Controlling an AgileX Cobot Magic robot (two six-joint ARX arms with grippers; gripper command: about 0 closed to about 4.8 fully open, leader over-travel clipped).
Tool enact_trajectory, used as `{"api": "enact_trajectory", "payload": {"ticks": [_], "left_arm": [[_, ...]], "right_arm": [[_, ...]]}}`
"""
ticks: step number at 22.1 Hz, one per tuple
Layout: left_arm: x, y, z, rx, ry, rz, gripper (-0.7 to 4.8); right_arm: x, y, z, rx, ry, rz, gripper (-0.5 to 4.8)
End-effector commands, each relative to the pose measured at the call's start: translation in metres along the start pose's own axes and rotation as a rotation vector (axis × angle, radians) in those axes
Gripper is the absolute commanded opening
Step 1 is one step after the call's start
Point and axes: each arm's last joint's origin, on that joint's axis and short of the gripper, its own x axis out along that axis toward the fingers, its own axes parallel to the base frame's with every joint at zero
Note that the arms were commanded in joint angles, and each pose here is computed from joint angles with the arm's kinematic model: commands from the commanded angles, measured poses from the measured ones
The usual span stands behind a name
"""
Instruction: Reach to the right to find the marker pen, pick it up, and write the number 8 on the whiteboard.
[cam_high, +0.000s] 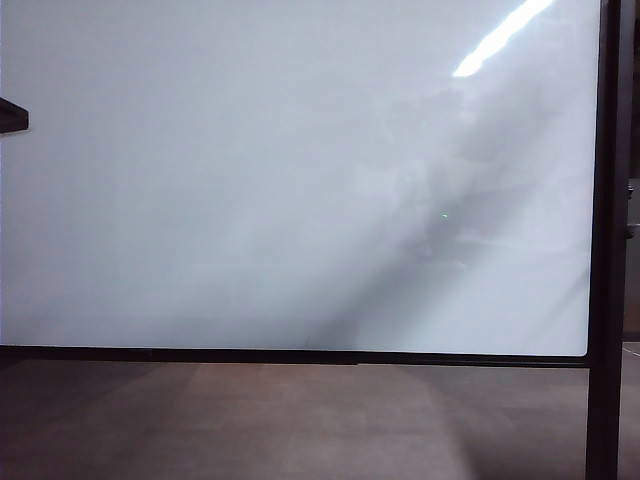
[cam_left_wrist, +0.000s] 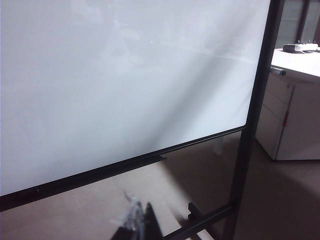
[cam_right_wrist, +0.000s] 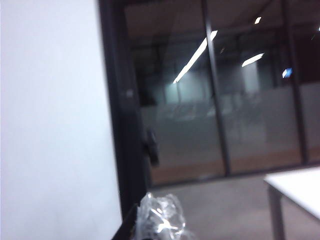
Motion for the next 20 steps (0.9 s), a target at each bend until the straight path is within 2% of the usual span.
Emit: {"api": "enact_trajectory", "payload": {"ticks": [1,2,3,4,5,7,11,16,20], "left_arm": [[0.000,0.000,0.001,-0.001,-0.007,0.003,-0.05],[0.000,0.000,0.001,-0.001,-0.007,0.004,-0.05],[0.000,0.000,0.001,-0.001,-0.006,0.005,-0.05],[0.000,0.000,0.001,-0.001,-0.007,0.004,-0.05],[0.000,0.000,0.001,-0.001,-0.006,0.004,-0.05],[0.000,0.000,0.000,0.000,-0.002,0.004,-0.05],[0.000,0.000,0.000,0.000,-0.001,0.003,-0.05],[0.000,0.000,0.000,0.000,-0.001,0.003,-0.05],[0.000,0.000,0.000,0.000,-0.001,0.004,-0.05]], "right_arm": [[0.018,-0.021,-0.042,0.043,0.111,0.141,1.19],[0.021,-0.029,-0.068,0.060,0.164,0.141,1.97],[0.022,-0.033,-0.082,0.068,0.189,0.145,2.54],[0.022,-0.036,-0.102,0.077,0.209,0.146,3.39],[0.022,-0.039,-0.116,0.082,0.221,0.147,4.00],[0.022,-0.046,-0.148,0.093,0.250,0.128,4.09],[0.035,-0.055,-0.191,0.118,0.315,0.124,3.58],[0.063,-0.053,-0.210,0.112,0.308,0.155,3.59],[0.077,-0.049,-0.218,0.056,0.338,0.171,3.57]]}}
